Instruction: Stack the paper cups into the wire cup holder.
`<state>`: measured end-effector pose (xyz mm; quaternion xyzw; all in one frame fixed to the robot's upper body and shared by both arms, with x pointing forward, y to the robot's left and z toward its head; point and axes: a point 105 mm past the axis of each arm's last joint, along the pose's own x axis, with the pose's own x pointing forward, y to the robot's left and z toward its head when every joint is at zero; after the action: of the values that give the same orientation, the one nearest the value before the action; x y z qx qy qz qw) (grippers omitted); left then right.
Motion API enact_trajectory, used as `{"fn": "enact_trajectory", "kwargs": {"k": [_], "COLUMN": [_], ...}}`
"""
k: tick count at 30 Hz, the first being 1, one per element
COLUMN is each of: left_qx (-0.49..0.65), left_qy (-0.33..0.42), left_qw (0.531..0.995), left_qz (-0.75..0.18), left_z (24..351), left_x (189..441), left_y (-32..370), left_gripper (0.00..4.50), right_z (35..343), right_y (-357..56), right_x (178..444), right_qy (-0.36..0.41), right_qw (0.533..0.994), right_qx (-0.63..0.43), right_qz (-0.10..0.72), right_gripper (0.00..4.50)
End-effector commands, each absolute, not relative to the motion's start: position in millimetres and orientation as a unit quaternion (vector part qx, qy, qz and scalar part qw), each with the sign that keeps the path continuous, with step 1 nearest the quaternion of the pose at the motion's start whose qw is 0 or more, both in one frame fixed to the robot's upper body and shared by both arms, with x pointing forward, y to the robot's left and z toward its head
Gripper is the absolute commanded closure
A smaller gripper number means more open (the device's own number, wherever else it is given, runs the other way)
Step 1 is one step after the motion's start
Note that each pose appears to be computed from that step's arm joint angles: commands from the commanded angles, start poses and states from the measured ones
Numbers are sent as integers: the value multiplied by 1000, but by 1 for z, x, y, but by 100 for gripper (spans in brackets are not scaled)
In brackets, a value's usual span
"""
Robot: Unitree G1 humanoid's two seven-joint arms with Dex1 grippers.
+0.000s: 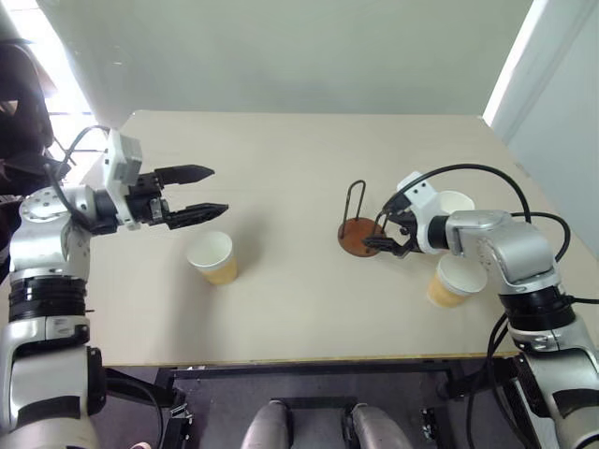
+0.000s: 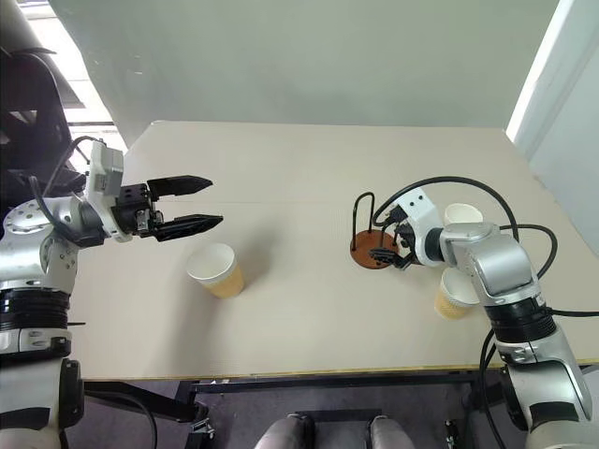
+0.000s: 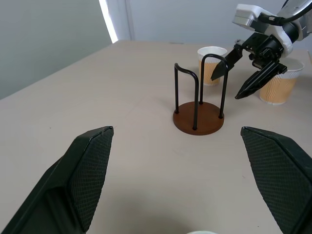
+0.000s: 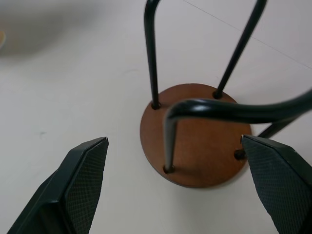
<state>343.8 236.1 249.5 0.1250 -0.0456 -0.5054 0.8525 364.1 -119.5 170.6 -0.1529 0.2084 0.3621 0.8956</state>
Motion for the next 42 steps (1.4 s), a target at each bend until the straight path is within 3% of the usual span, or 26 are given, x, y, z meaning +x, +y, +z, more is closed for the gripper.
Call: {"fn": "enact_trajectory", "kwargs": {"k": [1, 9, 12, 23, 32, 42], "left_qx": [147, 148, 148, 148, 148, 150], "left_qy": [-64, -64, -63, -62, -60, -56], "left_qw": [849, 849, 849, 848, 849, 845], "left_qz": [-503, -504, -503, -504, -504, -511], "left_z": [266, 267, 267, 267, 263, 264], "left_x": [341, 341, 341, 342, 343, 345], "left_y": [234, 232, 232, 232, 236, 234], "left_gripper": [0, 0, 0, 0, 0, 0], "right_z": [194, 200, 200, 195, 194, 220], "right_y": [-110, -105, -107, -110, -106, -86], "right_x": [366, 369, 371, 370, 363, 330], "right_qy": [165, 151, 152, 161, 170, 119], "right_qw": [902, 907, 909, 908, 890, 809], "right_qx": [-154, -148, -150, -155, -155, -193], "right_qz": [367, 365, 357, 354, 394, 543], "right_gripper": [2, 2, 55, 448, 448, 448]}}
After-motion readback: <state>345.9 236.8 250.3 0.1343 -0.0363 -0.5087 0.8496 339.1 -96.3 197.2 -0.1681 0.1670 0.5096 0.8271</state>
